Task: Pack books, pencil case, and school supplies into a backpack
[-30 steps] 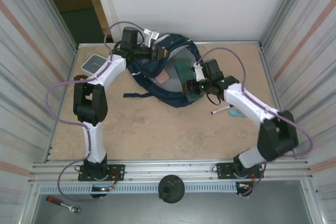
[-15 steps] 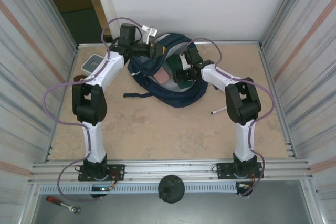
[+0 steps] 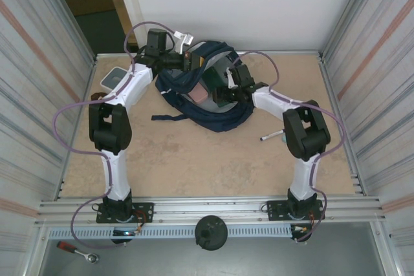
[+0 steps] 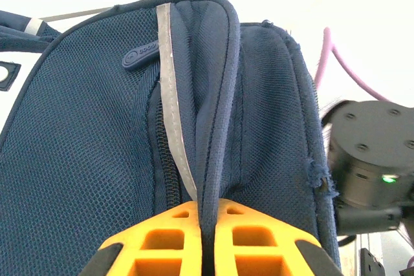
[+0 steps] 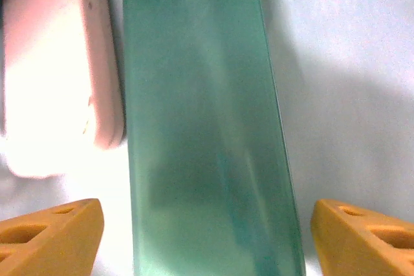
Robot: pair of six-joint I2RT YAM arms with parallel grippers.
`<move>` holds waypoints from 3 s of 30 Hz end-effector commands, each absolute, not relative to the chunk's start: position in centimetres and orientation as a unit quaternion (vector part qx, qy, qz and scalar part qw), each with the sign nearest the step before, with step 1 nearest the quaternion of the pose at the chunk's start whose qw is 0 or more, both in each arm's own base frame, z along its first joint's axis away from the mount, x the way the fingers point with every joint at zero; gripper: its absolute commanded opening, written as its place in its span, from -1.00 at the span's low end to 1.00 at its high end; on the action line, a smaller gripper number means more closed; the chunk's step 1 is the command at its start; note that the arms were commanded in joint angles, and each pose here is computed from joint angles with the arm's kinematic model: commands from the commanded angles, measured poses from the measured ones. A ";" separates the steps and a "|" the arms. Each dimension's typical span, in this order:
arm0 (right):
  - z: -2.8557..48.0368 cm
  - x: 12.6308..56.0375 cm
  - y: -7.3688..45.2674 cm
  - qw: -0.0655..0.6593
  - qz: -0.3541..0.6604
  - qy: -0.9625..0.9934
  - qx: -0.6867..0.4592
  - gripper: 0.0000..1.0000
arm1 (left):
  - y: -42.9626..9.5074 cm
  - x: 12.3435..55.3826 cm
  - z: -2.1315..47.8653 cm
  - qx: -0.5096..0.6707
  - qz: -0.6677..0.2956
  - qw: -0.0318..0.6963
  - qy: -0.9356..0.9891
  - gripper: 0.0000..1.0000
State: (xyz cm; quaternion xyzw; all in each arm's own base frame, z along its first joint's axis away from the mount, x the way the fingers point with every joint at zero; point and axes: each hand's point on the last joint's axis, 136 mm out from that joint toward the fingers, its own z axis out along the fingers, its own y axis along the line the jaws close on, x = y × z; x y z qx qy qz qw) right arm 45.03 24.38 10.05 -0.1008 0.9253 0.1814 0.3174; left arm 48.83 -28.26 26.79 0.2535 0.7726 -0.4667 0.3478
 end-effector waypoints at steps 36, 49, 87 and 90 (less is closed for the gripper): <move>13.9 42.7 22.4 0.374 0.253 0.891 -0.039 -0.12 | -29.5 47.1 26.6 0.228 -0.475 0.375 0.763 -1.00; 16.1 38.2 15.7 0.416 0.214 0.882 0.059 0.38 | -28.6 44.5 22.5 0.248 -0.337 0.427 0.801 -0.08; 8.6 48.1 15.3 0.307 0.197 0.930 0.054 -0.20 | -28.4 40.0 8.6 0.161 -0.376 0.252 0.877 0.06; 10.2 48.9 15.8 0.305 0.215 0.927 0.041 -0.20 | -29.6 38.1 9.5 0.192 -0.385 0.248 0.868 0.05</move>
